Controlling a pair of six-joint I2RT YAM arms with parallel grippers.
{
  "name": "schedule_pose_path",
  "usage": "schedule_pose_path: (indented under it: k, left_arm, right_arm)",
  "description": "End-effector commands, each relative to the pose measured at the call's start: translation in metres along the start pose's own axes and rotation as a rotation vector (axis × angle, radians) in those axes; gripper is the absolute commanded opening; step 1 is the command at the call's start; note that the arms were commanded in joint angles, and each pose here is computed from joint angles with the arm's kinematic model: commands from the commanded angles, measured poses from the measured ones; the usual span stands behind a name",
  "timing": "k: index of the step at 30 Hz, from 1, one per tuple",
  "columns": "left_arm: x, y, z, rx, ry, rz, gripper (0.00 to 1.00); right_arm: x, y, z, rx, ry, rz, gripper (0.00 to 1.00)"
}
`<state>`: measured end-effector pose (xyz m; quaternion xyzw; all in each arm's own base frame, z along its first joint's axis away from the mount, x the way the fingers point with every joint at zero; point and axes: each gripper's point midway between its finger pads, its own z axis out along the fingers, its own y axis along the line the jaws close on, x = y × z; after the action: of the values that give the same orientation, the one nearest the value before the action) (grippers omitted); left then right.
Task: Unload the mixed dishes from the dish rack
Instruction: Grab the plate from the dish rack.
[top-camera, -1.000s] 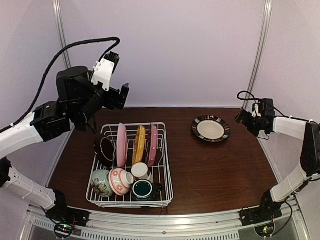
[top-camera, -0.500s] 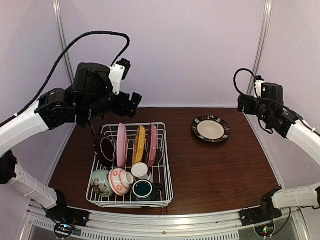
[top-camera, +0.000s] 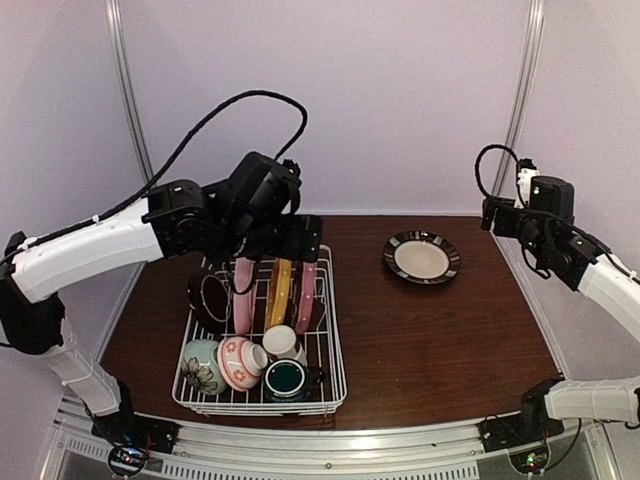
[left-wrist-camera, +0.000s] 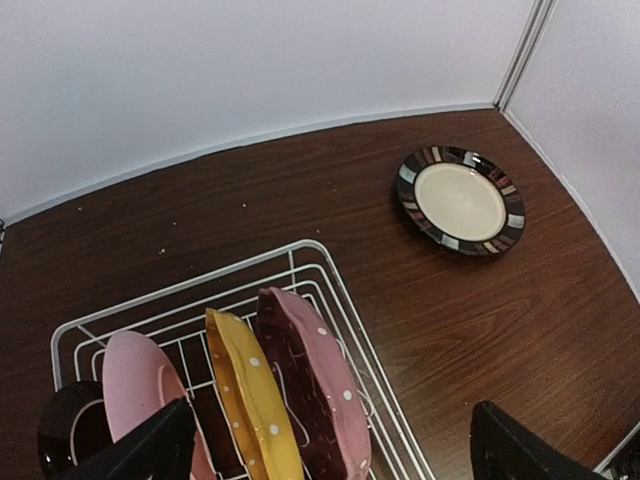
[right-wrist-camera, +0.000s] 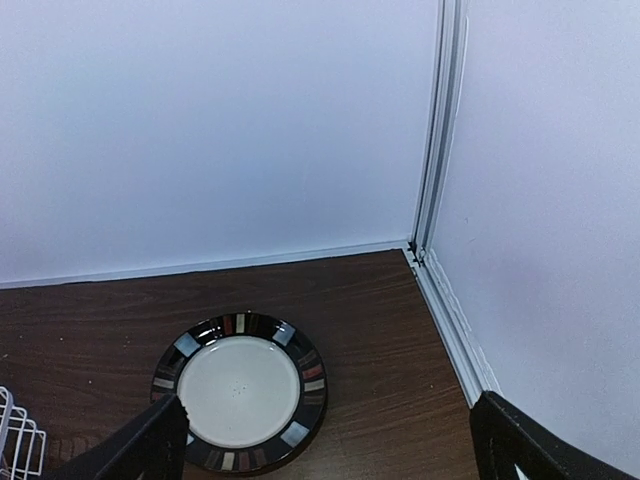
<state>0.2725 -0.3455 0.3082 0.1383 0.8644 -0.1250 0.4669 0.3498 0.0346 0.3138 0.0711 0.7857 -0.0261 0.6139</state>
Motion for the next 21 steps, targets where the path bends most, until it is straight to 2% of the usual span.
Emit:
schedule_pose_path:
  k: [1,8,12,21]
  left_arm:
    - [0.011,-0.011,0.01,-0.023,0.059,-0.091,0.97]
    - [0.038,-0.018,0.029,-0.028,0.13,-0.131,0.97]
    - [0.053,-0.03,0.04,0.019,0.152,-0.134,0.92]
    - [0.078,-0.024,0.06,-0.054,0.199,-0.123,0.86]
  right_arm:
    - [0.01,-0.006,0.009,0.069,0.08,-0.026,1.0]
    - [0.015,-0.001,0.01,0.039,0.081,-0.013,1.0]
    - [0.021,0.008,0.011,-0.013,0.104,-0.032,1.0]
    - [0.035,0.015,0.02,-0.035,0.183,-0.075,1.0]
